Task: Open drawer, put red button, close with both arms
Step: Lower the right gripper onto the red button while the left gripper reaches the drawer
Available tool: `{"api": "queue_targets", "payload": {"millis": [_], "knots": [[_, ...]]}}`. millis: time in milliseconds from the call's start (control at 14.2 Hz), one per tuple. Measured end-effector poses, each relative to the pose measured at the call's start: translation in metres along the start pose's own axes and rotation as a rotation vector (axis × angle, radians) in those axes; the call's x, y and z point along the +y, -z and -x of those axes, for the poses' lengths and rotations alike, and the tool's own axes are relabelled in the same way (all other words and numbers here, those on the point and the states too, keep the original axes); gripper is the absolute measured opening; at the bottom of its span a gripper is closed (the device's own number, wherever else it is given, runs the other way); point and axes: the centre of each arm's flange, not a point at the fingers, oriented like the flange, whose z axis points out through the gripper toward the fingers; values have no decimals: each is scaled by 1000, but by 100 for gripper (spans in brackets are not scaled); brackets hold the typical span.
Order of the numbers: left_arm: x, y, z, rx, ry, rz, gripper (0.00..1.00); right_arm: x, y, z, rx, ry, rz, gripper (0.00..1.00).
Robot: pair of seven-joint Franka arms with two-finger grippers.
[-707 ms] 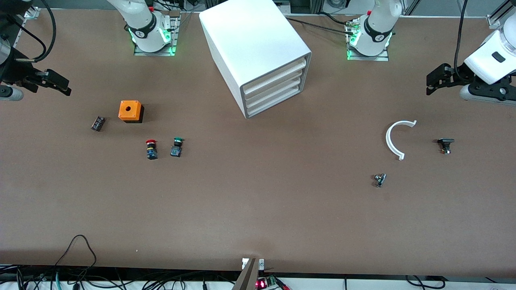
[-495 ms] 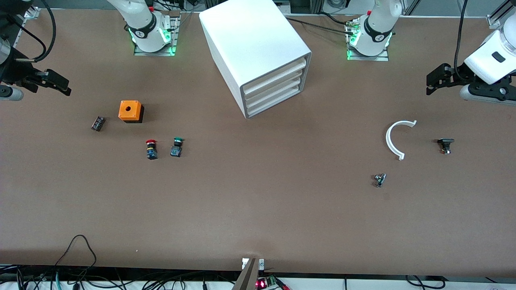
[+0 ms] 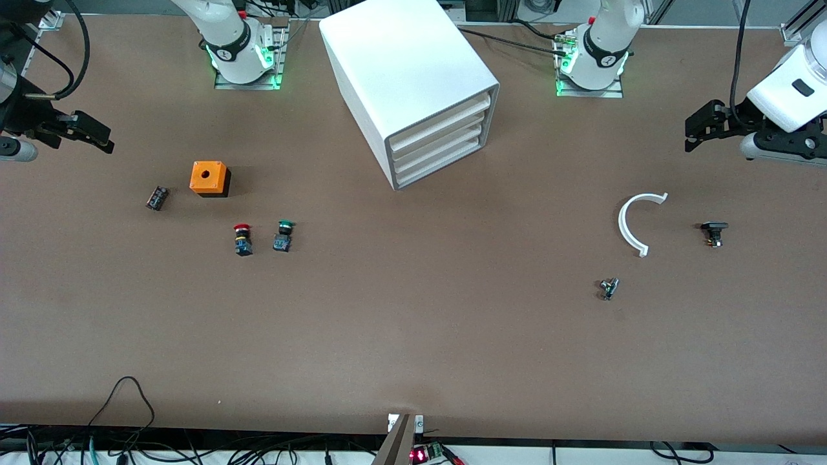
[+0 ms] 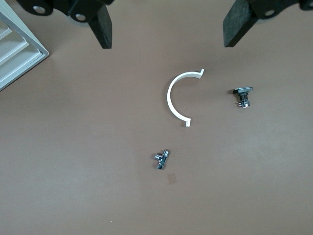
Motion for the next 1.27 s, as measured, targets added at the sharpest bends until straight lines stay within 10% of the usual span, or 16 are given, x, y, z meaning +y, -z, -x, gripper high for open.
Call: {"api": "queue_targets", "payload": {"millis": [424,777,1272], "knots": [[2,-19,-10,-38,-9,10,100,-6,-35,-19,-48,-1,-32,100],[14,-116,-39,-225,-43,64,100,-27,-114,-60,-97,28,-33,100],[63,-253,-39,-434,39,545,100,-108,-201,-95,-54,146,-29,100]]}}
